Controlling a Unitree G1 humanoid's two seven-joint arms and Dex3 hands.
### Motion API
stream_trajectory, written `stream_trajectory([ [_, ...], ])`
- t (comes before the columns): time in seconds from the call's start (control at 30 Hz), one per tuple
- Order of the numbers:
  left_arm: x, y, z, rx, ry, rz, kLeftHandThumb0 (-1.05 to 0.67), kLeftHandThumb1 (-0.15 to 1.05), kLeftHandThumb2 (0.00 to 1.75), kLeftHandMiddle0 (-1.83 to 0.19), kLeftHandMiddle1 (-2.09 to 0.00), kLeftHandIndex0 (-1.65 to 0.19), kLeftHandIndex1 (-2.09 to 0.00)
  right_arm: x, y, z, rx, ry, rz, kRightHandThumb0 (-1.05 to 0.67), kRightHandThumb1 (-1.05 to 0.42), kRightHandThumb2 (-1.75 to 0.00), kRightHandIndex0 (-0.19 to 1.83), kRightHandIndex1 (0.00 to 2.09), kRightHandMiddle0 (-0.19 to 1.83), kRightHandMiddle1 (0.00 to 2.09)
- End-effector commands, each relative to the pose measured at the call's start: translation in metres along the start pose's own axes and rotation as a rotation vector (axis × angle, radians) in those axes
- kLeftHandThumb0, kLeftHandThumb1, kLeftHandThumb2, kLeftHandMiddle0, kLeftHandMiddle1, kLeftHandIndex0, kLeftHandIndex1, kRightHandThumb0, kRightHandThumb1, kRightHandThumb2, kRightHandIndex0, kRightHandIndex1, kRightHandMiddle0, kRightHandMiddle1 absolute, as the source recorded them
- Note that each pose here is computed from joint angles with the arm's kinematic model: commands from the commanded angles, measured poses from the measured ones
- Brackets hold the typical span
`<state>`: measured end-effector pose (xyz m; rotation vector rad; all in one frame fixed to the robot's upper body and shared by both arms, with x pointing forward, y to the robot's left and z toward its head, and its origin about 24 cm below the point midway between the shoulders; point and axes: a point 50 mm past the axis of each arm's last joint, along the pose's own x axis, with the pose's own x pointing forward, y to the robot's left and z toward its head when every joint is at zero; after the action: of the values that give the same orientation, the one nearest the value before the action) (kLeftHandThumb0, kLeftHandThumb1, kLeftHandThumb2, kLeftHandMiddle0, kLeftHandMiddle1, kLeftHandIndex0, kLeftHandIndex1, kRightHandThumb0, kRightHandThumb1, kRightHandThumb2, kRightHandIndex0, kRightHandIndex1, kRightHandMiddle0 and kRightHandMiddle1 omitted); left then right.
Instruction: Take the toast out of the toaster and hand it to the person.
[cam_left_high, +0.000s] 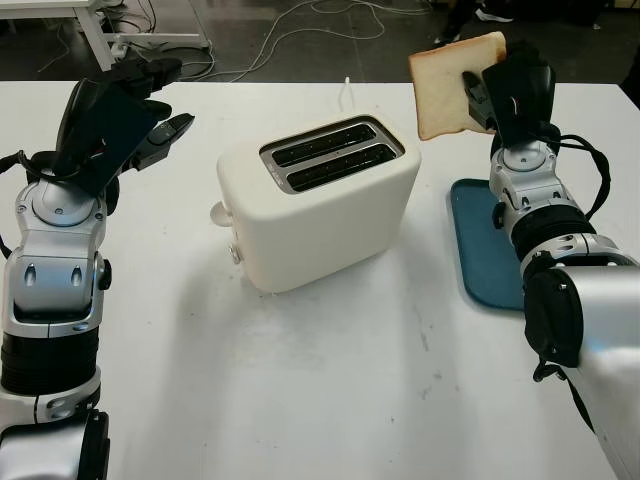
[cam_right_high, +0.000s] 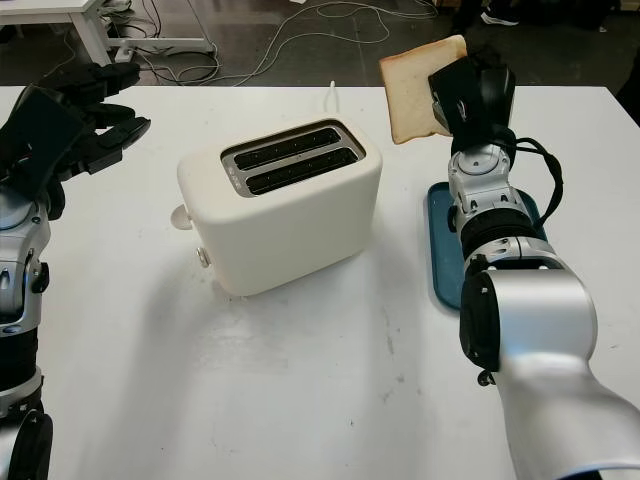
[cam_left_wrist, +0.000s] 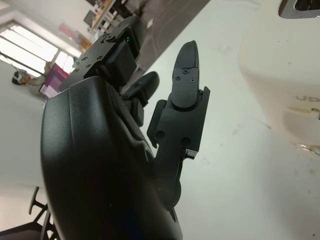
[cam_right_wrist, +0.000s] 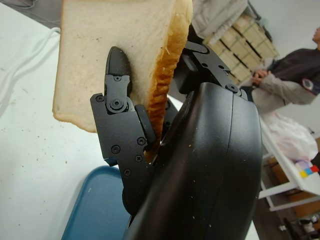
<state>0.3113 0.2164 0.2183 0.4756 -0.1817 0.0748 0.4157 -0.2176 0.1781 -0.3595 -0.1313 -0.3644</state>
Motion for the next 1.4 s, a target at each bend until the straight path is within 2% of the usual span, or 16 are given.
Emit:
stream_trajectory([
  [0.0, -0.0012, 0.0004, -0.0009, 0.013, -0.004, 0.0, -0.26, 0.92, 0.17, -0.23, -0.79, -0.57, -0.01, -0.0005, -0.0019, -0.0037, -0.008, 0.014, -0.009, -0.26, -0.92, -0.38, 0.8, 1.75, 0.48, 1.73],
  [0.1, -0.001, 0.0005, -0.0008, 0.013, -0.002, -0.002, -0.26, 0.92, 0.17, -0.23, -0.79, -0.57, -0.01, -0.0001, -0.0013, -0.003, 0.021, 0.028, -0.012, -0.26, -0.92, -0.38, 0.8, 1.75, 0.47, 1.72],
  [0.17, -0.001, 0.0003, -0.0006, 0.002, 0.003, -0.002, -0.25, 0.92, 0.17, -0.23, -0.78, -0.57, 0.0, 0.0002, -0.0011, -0.0026, 0.027, 0.032, -0.012, -0.24, -0.92, -0.37, 0.75, 1.75, 0.53, 1.44],
  [0.2, -0.0009, 0.0003, -0.0005, -0.002, 0.003, -0.002, -0.26, 0.92, 0.17, -0.23, -0.78, -0.57, 0.0, 0.0002, -0.0012, -0.0023, 0.026, 0.027, -0.009, -0.24, -0.92, -0.37, 0.75, 1.75, 0.54, 1.43],
  [0.27, -0.0009, 0.0, -0.0001, -0.003, 0.002, 0.0, -0.26, 0.92, 0.17, -0.23, -0.78, -0.57, 0.0, 0.0001, -0.0009, -0.0016, 0.026, 0.017, -0.007, -0.25, -0.92, -0.37, 0.78, 1.75, 0.51, 1.65],
  [0.4, -0.0011, -0.0001, 0.0008, 0.005, -0.001, 0.001, -0.24, 0.92, 0.18, -0.23, -0.79, -0.57, 0.0, 0.0008, 0.0, -0.0002, 0.022, 0.03, -0.006, -0.26, -0.92, -0.38, 0.8, 1.75, 0.48, 1.73],
  [0.43, -0.0012, -0.0001, 0.001, 0.008, -0.001, -0.001, -0.24, 0.92, 0.18, -0.23, -0.78, -0.56, 0.0, 0.0009, 0.0002, 0.0001, 0.025, 0.03, -0.006, -0.26, -0.92, -0.38, 0.77, 1.75, 0.48, 1.57],
  [0.47, -0.0011, 0.0, 0.001, 0.007, -0.002, -0.001, -0.24, 0.92, 0.18, -0.23, -0.78, -0.56, 0.0, 0.0009, 0.0003, 0.0006, 0.026, 0.027, -0.008, -0.25, -0.92, -0.37, 0.75, 1.75, 0.61, 1.06],
  [0.53, -0.0011, 0.0001, 0.0009, 0.002, 0.0, 0.0, -0.25, 0.92, 0.18, -0.22, -0.78, -0.56, 0.0, 0.0007, 0.0007, 0.0016, 0.03, 0.017, -0.012, -0.23, -0.92, -0.35, 0.67, 1.75, 0.78, 0.54],
  [0.63, -0.0011, 0.0001, 0.0005, -0.005, -0.003, 0.002, -0.25, 0.92, 0.18, -0.22, -0.78, -0.56, 0.0, 0.0007, 0.0016, 0.0019, 0.054, 0.02, -0.006, -0.22, -0.92, -0.35, 0.66, 1.75, 0.92, 0.3],
  [0.77, -0.0012, 0.0006, 0.0004, 0.019, -0.004, 0.004, -0.24, 0.92, 0.17, -0.24, -0.79, -0.57, -0.01, 0.0008, 0.0021, 0.002, 0.04, 0.027, -0.009, -0.24, -0.92, -0.34, 0.77, 1.75, 0.98, 0.39],
  [0.87, -0.0014, 0.0008, 0.0, 0.017, -0.004, 0.003, -0.24, 0.92, 0.18, -0.25, -0.8, -0.57, -0.01, 0.0008, 0.0022, 0.0022, 0.037, 0.025, -0.008, -0.25, -0.92, -0.34, 0.79, 1.75, 0.96, 0.3],
  [0.93, -0.0013, 0.0008, -0.0002, 0.018, 0.0, 0.007, -0.23, 0.92, 0.18, -0.24, -0.79, -0.57, -0.01, 0.0005, 0.0021, 0.0017, 0.038, 0.019, -0.004, -0.23, -0.92, -0.35, 0.79, 1.75, 0.8, 0.84],
  [0.97, -0.0013, 0.0008, -0.0002, 0.021, 0.001, 0.008, -0.24, 0.92, 0.18, -0.24, -0.79, -0.57, -0.01, 0.0005, 0.002, 0.0016, 0.04, 0.019, -0.004, -0.21, -0.92, -0.35, 0.79, 1.75, 0.7, 0.95],
  [1.07, -0.0018, 0.0006, 0.0002, 0.014, 0.0, 0.004, -0.24, 0.92, 0.18, -0.23, -0.78, -0.57, -0.01, 0.0007, 0.0021, 0.0015, 0.031, 0.028, -0.011, -0.23, -0.92, -0.34, 0.79, 1.75, 0.72, 0.85],
  [1.37, -0.0018, 0.0003, 0.0001, 0.007, -0.003, 0.008, -0.24, 0.92, 0.18, -0.24, -0.79, -0.57, -0.01, 0.0002, 0.0021, 0.0016, 0.043, 0.009, 0.004, -0.22, -0.92, -0.35, 0.81, 1.75, 0.71, 1.06],
])
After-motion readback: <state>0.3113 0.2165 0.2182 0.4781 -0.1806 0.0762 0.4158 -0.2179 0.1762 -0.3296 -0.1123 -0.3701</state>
